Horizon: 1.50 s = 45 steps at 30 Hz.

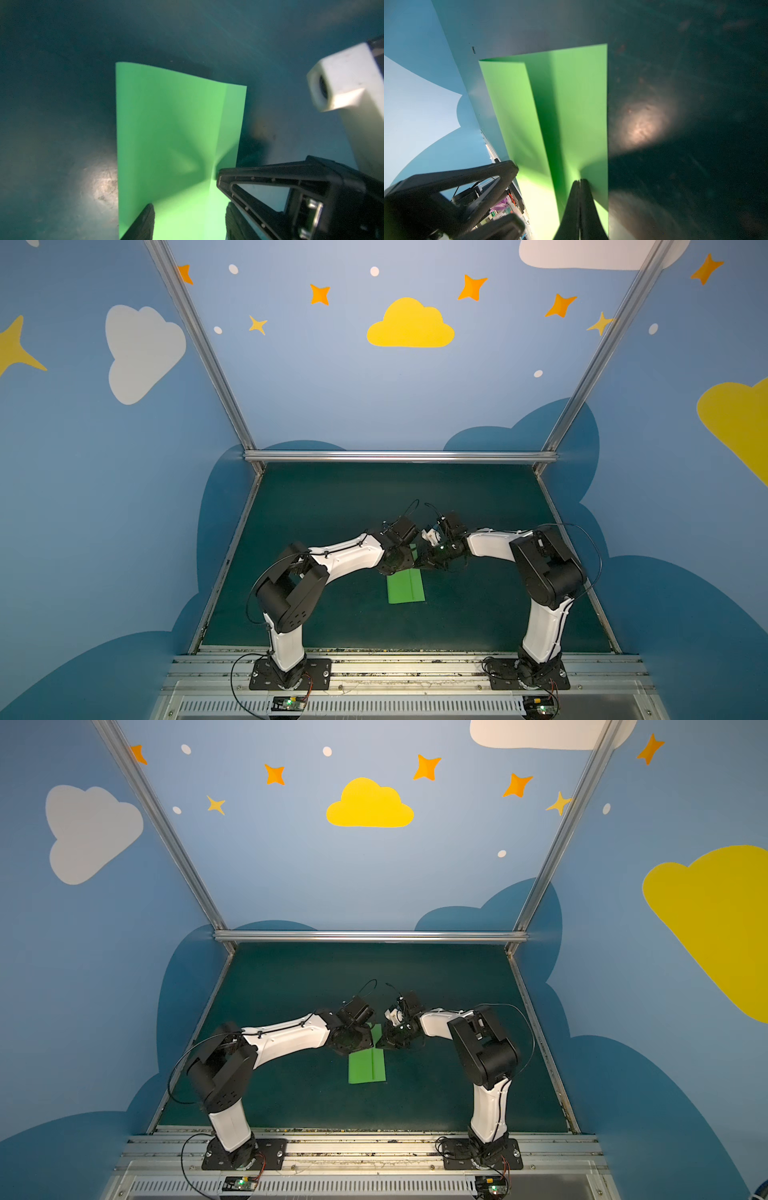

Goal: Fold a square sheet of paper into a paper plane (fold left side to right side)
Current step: 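Bring the right gripper's edge onto the left gripper's edge, folding the sheet in half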

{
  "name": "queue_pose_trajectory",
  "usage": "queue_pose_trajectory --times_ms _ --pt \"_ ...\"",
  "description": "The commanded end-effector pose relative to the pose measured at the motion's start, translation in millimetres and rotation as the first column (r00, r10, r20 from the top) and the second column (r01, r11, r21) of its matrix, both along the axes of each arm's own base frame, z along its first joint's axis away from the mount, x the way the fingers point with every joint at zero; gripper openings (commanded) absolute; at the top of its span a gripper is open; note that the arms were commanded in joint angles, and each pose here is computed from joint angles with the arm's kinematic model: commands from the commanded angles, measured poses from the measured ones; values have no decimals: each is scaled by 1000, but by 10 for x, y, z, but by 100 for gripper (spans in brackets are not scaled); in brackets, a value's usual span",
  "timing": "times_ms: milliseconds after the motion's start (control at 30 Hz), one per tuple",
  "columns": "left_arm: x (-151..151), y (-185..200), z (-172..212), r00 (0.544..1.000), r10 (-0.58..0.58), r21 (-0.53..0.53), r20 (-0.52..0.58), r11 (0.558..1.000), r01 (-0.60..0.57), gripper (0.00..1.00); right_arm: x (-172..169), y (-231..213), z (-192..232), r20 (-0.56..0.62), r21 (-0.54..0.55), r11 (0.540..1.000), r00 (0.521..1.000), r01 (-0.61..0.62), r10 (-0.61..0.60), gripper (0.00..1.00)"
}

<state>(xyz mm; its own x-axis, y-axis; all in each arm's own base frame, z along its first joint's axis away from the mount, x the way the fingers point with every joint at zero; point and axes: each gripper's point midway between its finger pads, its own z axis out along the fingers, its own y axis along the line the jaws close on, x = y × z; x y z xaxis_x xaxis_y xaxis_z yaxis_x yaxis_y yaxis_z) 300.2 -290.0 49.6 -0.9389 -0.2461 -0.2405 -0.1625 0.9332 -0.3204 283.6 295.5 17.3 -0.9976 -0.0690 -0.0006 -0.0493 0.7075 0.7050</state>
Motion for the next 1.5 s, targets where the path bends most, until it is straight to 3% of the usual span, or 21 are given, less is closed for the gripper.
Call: queue_pose_trajectory --times_ms 0,367,667,967,1233,1467 --pt "36 -28 -37 1000 -12 8 6 1000 12 56 -144 -70 -144 -67 -36 999 998 18 -20 0" --pt "22 -6 -109 1000 -29 31 1 999 29 56 220 -26 438 0 117 990 997 74 -74 0" --pt "45 -68 -82 999 -46 11 4 999 46 56 467 -105 487 4 122 988 995 95 -96 0" --pt "76 -160 -25 998 -70 -9 4 998 70 56 544 -73 385 -22 135 987 996 91 -89 29" --pt "99 -215 -24 997 -83 -19 1 996 83 56 567 -36 343 -38 151 984 995 92 -87 37" --pt "74 -265 -48 995 -104 -33 -5 994 103 56 583 -18 338 -43 162 982 995 94 -88 37"
